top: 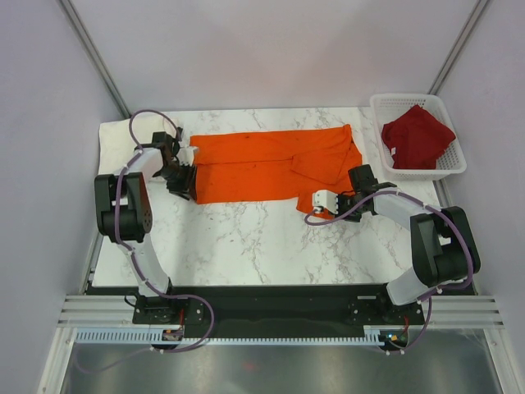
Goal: Fold and stack the t-shirts
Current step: Fold the tshirt
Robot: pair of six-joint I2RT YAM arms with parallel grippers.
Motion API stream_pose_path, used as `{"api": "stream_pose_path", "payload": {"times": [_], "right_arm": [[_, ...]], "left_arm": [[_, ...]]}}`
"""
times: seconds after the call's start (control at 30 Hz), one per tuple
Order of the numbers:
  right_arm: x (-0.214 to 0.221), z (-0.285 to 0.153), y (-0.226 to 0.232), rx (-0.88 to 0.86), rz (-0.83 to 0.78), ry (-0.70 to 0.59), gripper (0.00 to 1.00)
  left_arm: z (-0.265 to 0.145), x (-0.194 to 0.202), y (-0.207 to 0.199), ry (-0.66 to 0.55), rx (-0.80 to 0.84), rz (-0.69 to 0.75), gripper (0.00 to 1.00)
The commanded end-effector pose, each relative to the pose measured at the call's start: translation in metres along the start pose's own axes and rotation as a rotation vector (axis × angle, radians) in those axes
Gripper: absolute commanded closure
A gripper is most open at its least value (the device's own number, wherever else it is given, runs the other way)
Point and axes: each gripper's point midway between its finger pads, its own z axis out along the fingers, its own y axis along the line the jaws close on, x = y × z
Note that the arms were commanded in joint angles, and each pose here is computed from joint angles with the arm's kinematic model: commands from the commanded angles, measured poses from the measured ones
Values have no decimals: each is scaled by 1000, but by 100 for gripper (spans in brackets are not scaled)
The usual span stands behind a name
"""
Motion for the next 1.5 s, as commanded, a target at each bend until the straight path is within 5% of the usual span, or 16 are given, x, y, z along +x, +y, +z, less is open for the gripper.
{"api": "stream_pose_path", "payload": {"times": [0.0, 0.23, 0.4, 0.7, 1.03, 1.47], "right_arm": [[22, 15, 42, -139, 70, 69, 100], [21, 16, 42, -138, 71, 69, 100], [20, 17, 42, -139, 74, 69, 100], [18, 11, 38, -103, 117, 75, 100], [0, -54, -19, 126, 375, -44, 100], [-42, -125, -62, 316, 426, -179, 100]], "left_arm": [[-23, -13, -14, -73, 21, 6, 59], [-19, -12, -15, -64, 37, -1, 52], [-3, -7, -8, -23, 34, -9, 57], [-16, -13, -10, -58, 19, 31, 98], [-48, -11, -13, -122, -32, 132, 98], [-68, -14, -16, -170, -66, 199, 98]]}}
